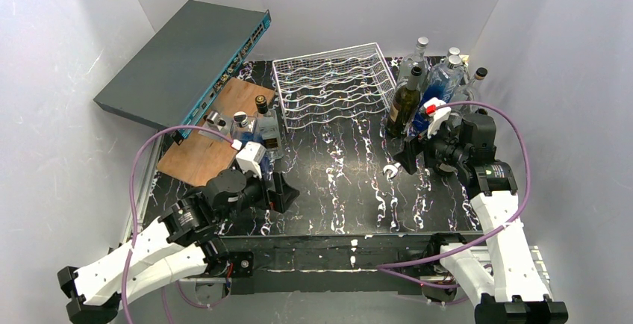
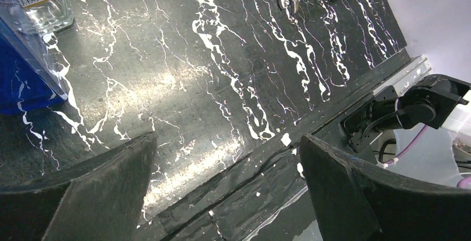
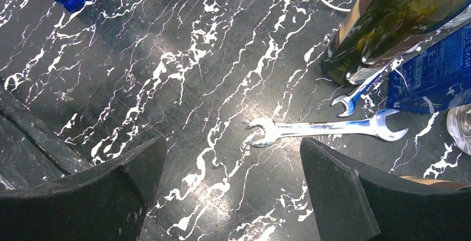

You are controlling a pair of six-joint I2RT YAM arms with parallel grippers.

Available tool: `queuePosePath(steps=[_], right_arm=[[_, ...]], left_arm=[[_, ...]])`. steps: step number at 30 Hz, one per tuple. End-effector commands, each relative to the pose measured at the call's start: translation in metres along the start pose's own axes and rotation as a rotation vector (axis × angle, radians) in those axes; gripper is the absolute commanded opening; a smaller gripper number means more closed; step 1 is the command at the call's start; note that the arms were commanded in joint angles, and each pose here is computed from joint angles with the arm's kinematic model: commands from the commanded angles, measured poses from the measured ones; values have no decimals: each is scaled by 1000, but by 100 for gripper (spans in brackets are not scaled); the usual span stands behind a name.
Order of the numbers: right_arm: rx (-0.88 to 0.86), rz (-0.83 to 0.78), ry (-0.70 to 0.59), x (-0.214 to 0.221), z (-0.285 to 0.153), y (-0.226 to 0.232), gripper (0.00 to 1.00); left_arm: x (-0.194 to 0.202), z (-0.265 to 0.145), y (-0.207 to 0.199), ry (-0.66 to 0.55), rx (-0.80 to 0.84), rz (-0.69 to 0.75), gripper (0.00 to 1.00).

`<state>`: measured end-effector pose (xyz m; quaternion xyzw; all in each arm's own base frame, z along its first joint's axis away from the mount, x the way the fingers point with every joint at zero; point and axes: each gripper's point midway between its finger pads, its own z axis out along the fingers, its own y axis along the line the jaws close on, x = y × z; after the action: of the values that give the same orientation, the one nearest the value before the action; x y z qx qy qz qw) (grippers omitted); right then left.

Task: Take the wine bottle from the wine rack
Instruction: Reset both arms

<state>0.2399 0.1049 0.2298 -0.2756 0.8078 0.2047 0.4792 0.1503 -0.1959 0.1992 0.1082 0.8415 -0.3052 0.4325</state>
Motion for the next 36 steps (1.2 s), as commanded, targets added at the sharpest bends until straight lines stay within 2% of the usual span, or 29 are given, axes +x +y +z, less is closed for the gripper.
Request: queuePosePath(steps=[1,36], right_arm=[[-7,-15,-48,-13,-3,1,100],[5,-3,-51,-11,-4,-1,100]], left_arm=[[-8,-6,6,-35,-26,4,99],[-9,-13,14,-64,-44,-3,99]])
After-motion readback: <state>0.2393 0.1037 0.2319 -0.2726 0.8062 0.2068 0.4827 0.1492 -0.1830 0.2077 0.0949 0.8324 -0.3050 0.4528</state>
